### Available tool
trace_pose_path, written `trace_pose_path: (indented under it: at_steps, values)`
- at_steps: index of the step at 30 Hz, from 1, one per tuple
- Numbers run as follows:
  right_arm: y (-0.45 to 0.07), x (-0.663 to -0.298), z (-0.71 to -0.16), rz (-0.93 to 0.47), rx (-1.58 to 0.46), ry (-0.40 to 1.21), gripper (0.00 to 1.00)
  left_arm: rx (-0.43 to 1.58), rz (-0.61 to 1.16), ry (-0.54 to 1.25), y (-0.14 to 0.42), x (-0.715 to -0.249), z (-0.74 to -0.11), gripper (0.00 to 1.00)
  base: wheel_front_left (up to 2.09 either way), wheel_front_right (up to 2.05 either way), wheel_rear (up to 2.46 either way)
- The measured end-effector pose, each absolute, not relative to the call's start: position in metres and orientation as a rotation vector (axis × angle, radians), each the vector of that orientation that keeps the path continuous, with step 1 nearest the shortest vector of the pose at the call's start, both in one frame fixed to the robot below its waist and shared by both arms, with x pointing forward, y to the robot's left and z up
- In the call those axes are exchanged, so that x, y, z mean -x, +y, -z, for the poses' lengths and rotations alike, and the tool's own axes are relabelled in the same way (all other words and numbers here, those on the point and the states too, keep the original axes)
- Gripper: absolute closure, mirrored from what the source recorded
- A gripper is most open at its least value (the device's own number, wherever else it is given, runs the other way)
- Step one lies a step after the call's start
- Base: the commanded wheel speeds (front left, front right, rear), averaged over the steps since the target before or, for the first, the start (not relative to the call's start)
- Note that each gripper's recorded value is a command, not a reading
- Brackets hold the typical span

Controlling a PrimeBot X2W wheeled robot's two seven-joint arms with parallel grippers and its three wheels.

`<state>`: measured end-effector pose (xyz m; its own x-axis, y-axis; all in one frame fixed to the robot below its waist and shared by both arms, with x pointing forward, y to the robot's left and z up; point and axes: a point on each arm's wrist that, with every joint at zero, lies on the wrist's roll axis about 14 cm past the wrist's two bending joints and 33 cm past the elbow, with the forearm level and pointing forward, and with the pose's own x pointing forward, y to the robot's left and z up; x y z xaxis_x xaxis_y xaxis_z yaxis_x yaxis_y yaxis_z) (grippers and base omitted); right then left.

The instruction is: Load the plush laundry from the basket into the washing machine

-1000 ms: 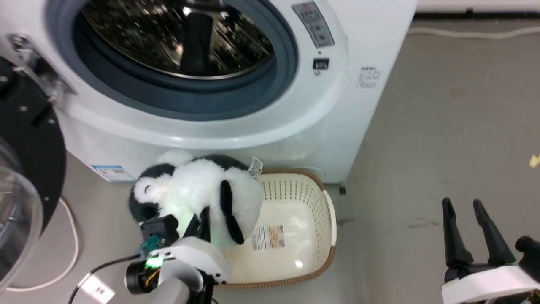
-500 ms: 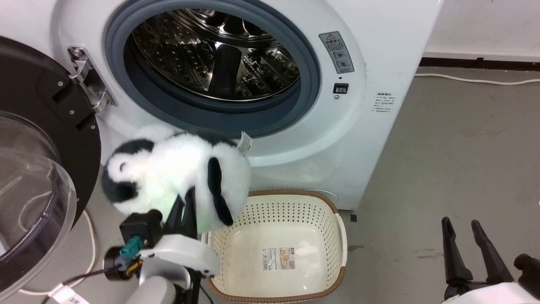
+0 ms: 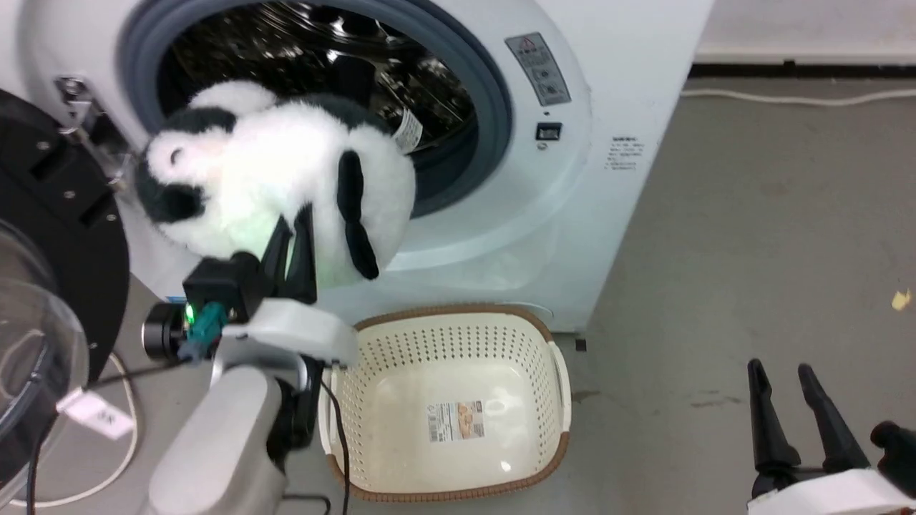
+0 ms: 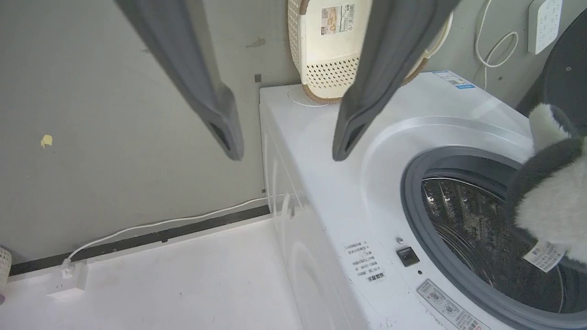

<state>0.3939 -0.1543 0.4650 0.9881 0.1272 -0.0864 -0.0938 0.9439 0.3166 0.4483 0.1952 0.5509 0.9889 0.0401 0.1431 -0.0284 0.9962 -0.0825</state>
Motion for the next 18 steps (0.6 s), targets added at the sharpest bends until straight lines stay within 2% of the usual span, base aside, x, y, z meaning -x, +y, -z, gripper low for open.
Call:
trace_pose_path:
  at_steps: [18]
  values:
    - [-0.183,-0.428,-0.436,-0.022,-0.286,0.148,0.0,-0.006,-0.016,-0.135,0.194,-0.583,-0.535,1.0,0.0,0.0,0.0]
